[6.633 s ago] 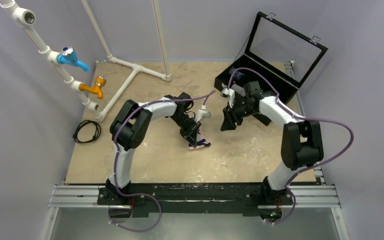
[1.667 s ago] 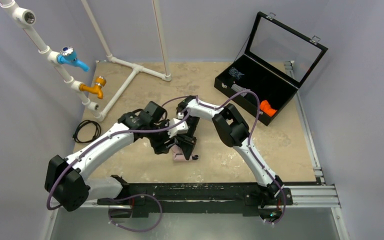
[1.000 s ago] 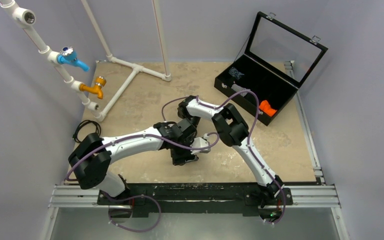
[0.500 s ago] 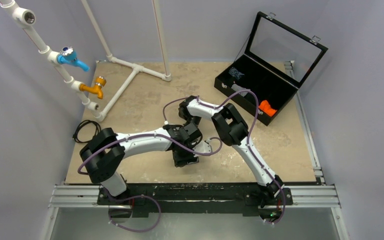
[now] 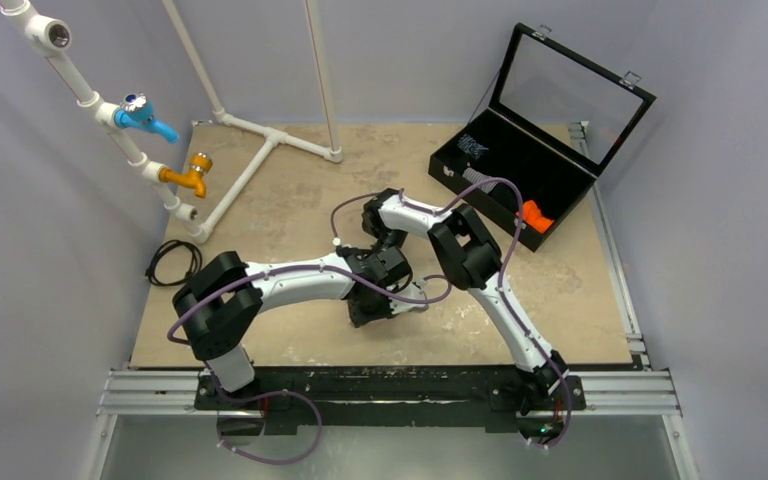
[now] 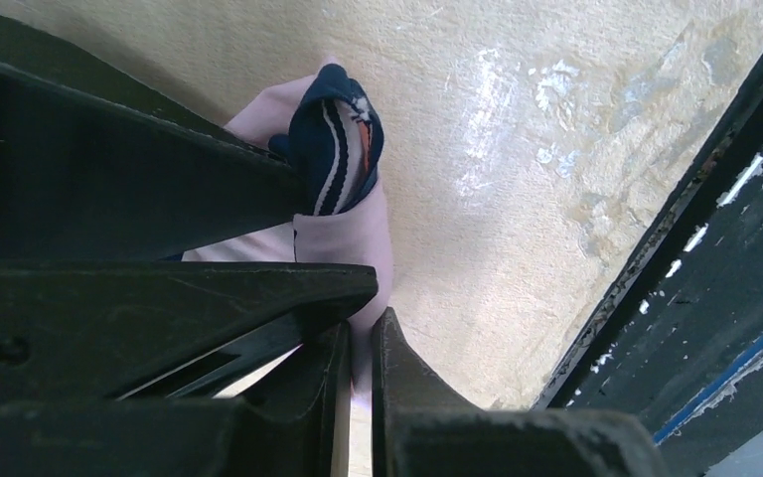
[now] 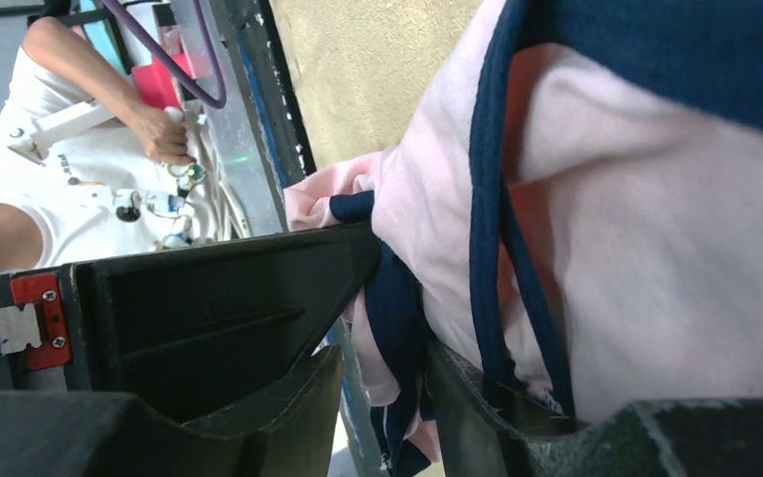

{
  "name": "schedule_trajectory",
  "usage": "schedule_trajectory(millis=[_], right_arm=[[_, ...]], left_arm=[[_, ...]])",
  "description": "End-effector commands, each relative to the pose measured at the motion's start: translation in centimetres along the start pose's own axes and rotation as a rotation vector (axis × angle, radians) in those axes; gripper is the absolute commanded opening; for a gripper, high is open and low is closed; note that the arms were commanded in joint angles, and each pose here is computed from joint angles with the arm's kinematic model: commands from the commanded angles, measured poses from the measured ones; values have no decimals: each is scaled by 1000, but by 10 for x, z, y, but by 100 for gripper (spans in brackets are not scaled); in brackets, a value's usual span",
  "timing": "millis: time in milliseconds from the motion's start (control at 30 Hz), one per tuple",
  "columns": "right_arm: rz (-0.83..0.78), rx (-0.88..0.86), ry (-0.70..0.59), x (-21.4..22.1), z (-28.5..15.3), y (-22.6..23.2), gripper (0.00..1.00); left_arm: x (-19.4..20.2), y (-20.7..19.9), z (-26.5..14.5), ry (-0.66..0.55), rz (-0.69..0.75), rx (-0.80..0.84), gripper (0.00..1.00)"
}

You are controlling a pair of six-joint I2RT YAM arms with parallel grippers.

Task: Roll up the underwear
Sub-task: Roll the underwear to the center of the board.

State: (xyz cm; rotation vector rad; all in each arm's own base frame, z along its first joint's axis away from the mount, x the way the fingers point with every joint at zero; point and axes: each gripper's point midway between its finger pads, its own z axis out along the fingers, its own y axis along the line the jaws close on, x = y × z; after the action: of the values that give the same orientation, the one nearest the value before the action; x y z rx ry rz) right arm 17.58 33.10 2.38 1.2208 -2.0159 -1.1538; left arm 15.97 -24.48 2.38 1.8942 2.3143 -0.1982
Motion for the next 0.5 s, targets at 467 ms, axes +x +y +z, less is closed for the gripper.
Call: schedule_trajectory(millis=[467], right_arm=[[-293, 144, -250, -37, -55, -10, 43]], left_arm=[[-24, 10, 4, -107, 53, -42, 0]])
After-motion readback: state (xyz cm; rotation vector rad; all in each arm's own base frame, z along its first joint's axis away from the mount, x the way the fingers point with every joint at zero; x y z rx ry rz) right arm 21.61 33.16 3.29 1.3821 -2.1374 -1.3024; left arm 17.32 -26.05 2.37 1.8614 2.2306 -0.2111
